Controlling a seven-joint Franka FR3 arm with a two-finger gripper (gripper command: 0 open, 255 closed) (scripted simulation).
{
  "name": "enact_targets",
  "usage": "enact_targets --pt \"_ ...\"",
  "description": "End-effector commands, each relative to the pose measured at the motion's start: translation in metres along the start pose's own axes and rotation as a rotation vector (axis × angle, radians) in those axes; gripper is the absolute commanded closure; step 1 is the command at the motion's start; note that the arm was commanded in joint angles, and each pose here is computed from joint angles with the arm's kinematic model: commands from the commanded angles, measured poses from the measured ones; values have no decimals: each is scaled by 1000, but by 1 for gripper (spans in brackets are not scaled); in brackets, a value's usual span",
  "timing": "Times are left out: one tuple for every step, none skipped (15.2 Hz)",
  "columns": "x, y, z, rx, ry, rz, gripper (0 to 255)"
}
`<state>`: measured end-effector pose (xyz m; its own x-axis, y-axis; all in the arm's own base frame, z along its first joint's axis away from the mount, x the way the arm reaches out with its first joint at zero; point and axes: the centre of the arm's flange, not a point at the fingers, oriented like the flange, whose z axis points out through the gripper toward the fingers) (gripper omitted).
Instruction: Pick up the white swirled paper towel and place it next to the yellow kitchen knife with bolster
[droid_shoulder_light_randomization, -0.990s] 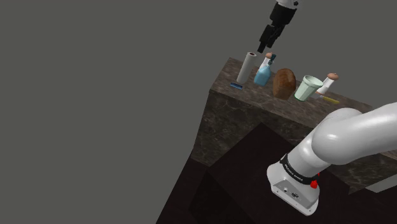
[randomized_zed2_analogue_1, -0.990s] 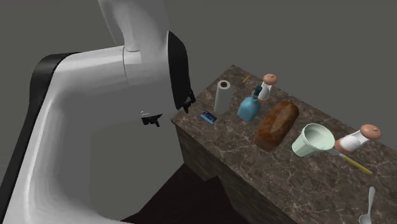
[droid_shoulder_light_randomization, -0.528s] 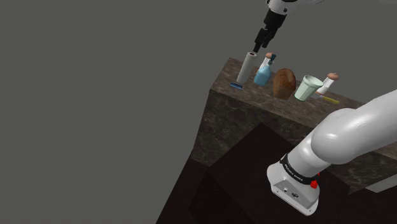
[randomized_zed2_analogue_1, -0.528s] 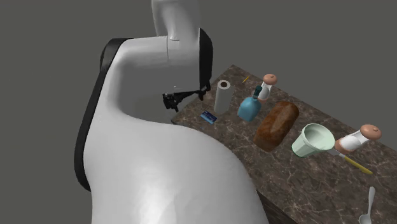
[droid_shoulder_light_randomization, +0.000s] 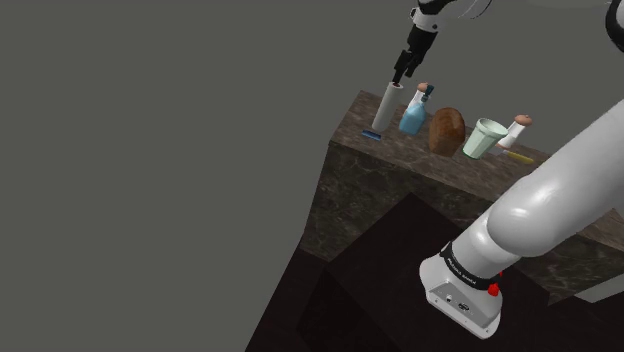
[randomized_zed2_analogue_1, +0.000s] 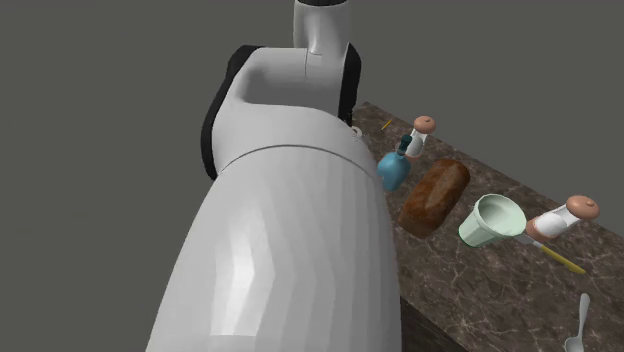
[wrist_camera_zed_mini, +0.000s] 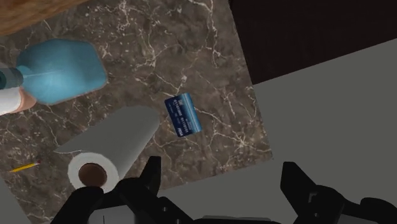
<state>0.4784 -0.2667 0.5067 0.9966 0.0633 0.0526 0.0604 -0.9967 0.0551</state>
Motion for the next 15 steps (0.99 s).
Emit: enact_targets --pt "12 20 13 -1 0 2 0" --pt "17 31 18 -1 1 4 0" --pt "22 42 24 -1 1 6 0" --pt "28 52 30 -1 1 7 0" --pt "33 63 35 -1 1 9 0" --pt "39 73 41 -1 1 11 0" --pt "44 84 47 -1 2 12 0" --pt "50 94 52 -1 2 14 0" --pt "55 105 58 -1 2 16 0" --pt "60 116 64 -2 2 17 0" --pt "66 126 69 -2 2 19 0" --pt "69 134 73 -2 2 20 0" --pt "69 134 79 -2 2 20 0" --pt "69 134 84 -2 2 20 0" --pt "69 134 89 -2 2 20 0"
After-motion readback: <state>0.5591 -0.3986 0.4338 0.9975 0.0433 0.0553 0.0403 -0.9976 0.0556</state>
